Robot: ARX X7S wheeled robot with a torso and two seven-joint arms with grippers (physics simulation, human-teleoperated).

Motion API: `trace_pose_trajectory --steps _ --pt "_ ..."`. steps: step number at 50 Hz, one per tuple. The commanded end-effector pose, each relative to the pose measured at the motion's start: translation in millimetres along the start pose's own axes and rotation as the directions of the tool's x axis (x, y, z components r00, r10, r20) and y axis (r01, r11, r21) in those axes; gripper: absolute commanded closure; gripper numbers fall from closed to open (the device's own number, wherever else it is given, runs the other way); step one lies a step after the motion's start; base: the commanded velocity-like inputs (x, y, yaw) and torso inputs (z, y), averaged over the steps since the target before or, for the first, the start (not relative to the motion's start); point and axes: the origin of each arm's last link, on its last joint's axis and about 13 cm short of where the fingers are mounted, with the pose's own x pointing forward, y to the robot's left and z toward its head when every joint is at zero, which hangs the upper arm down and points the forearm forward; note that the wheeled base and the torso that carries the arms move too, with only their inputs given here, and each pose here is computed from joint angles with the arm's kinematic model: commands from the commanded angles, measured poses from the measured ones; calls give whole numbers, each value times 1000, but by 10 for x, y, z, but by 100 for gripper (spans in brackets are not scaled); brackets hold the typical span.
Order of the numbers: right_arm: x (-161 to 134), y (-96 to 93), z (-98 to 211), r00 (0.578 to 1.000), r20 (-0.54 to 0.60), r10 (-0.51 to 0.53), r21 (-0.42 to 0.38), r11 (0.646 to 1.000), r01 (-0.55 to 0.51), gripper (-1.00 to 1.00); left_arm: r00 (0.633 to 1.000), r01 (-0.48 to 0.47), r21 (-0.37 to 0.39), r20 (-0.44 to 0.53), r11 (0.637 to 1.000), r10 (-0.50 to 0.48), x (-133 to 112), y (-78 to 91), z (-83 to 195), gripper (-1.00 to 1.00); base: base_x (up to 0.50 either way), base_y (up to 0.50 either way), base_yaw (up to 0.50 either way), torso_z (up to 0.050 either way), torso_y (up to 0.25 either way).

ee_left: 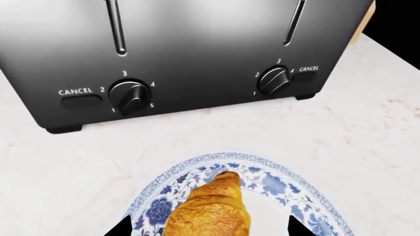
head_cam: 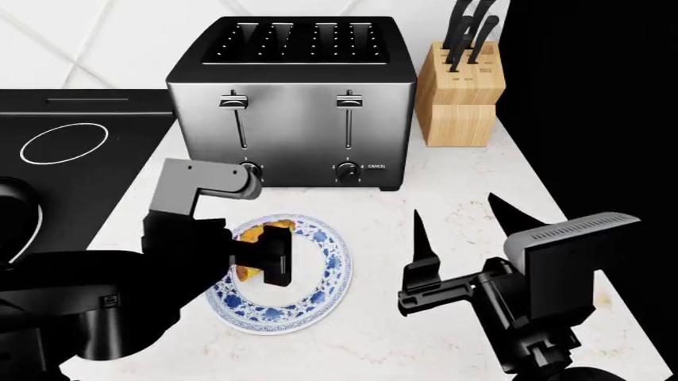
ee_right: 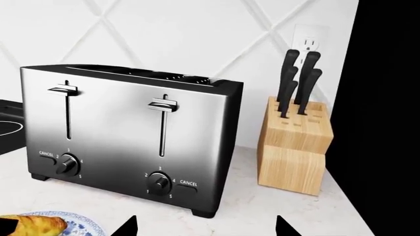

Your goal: Pick the croissant and place it on the pan. Then turn on the stove to warm the croissant.

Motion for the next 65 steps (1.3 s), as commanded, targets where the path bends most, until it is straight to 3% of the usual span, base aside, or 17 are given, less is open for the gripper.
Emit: trace_pose_trajectory --steps 1,65 --pt "7 -4 -10 1000 -2 0 2 1000 0 -100 1000 -8 4 -9 1000 8 35 13 -19 -100 0 0 0 0 0" --pt "0 -12 14 1000 0 1 -1 1000 -1 -100 998 -13 2 -65 1000 13 187 45 -144 -100 0 0 0 0 0"
